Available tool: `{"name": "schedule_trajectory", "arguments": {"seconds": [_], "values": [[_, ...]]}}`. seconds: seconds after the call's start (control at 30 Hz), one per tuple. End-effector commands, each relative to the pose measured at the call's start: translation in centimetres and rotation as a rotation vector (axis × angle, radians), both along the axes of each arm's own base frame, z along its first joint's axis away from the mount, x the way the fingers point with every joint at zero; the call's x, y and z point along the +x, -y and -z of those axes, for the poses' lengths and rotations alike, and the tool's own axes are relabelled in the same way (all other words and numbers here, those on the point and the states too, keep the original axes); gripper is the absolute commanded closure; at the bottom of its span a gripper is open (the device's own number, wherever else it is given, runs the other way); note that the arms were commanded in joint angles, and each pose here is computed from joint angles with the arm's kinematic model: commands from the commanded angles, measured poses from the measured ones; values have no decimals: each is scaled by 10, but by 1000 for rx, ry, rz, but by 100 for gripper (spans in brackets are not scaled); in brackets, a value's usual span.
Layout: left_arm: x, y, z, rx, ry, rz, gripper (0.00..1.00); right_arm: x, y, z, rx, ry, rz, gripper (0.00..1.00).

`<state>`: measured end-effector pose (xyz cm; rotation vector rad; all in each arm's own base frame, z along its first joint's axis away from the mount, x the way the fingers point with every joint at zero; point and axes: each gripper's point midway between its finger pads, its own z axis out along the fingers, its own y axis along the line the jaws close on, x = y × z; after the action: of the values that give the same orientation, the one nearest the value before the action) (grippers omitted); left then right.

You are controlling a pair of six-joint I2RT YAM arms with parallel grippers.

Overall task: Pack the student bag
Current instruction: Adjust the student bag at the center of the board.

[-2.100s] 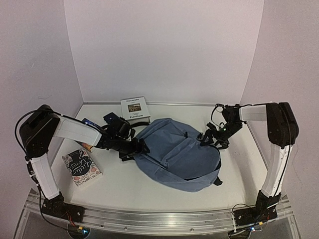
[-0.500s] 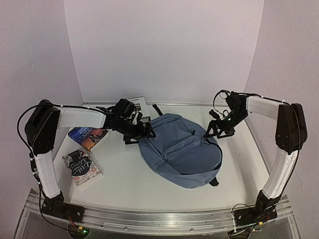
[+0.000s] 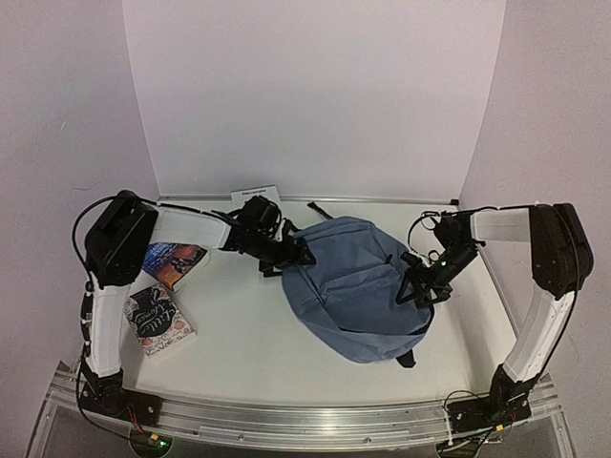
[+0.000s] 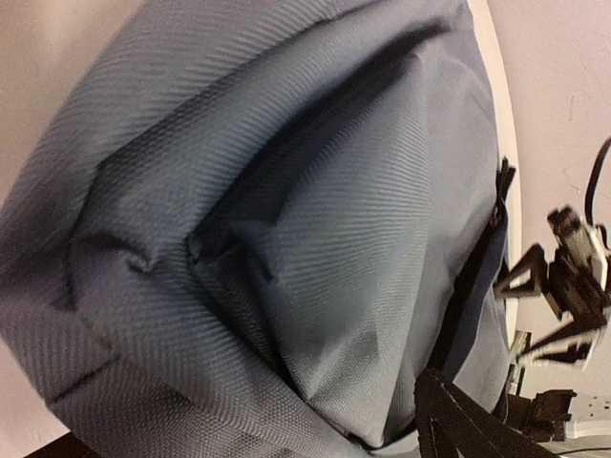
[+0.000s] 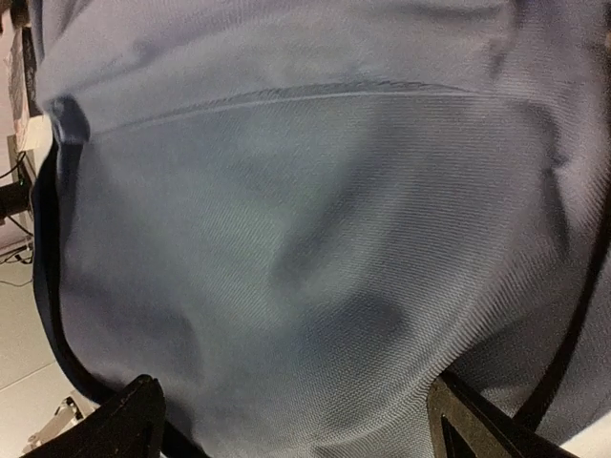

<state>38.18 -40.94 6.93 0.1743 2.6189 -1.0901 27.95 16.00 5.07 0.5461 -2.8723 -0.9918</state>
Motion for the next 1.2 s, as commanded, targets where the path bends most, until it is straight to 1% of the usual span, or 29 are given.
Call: {"name": "schedule_trajectory", "arguments": {"seconds": [0.0, 0.03, 0.1, 0.2, 0.3, 0.37, 0.4, 0.53, 0.57, 0.6, 0.67, 0.8, 0.87, 0.97, 1.07, 1.13, 1.17], "values": [[61, 35, -48, -57, 173, 86, 9, -28, -34, -51, 176, 47, -103, 4], [71, 34, -51, -50, 178, 78, 8, -34, -42, -60, 193, 60, -127, 3], [92, 29, -71, -51, 211, 50, 4, -40, -52, -79, 226, 94, -158, 2], [115, 3, -106, -62, 258, -25, 0, -27, -54, -115, 234, 196, -141, 2], [118, -28, -124, -19, 284, -92, 0, 0, -39, -146, 197, 316, -73, 2], [109, -41, -126, 12, 295, -111, 0, 21, -22, -156, 163, 367, -11, 2], [101, -44, -120, 16, 274, -107, 0, 32, -11, -155, 130, 382, 18, 2], [55, -48, -84, 8, 162, -62, 2, 69, 32, -132, -38, 396, 101, 2], [39, -42, -84, 1, 161, -40, 2, 78, 42, -123, -75, 384, 114, 2], [26, -42, -69, 15, 138, -29, 2, 85, 49, -114, -111, 379, 116, 2], [-2, -35, -56, 9, 111, 2, 2, 99, 63, -93, -165, 352, 120, 2], [-35, -23, -31, -13, 53, 39, 3, 126, 78, -56, -211, 275, 152, 2], [-46, -17, -19, -16, 28, 56, 5, 131, 81, -40, -220, 244, 155, 3], [-53, -9, -9, -56, -1, 80, 12, 127, 78, -20, -198, 194, 138, 13], [-46, -3, 0, -55, -10, 79, 21, 110, 69, -10, -145, 138, 129, 20], [-37, 3, 1, -58, -5, 83, 29, 96, 64, -5, -106, 104, 126, 28], [-34, 5, 6, -60, -12, 102, 37, 86, 60, -4, -80, 86, 126, 34]]}}
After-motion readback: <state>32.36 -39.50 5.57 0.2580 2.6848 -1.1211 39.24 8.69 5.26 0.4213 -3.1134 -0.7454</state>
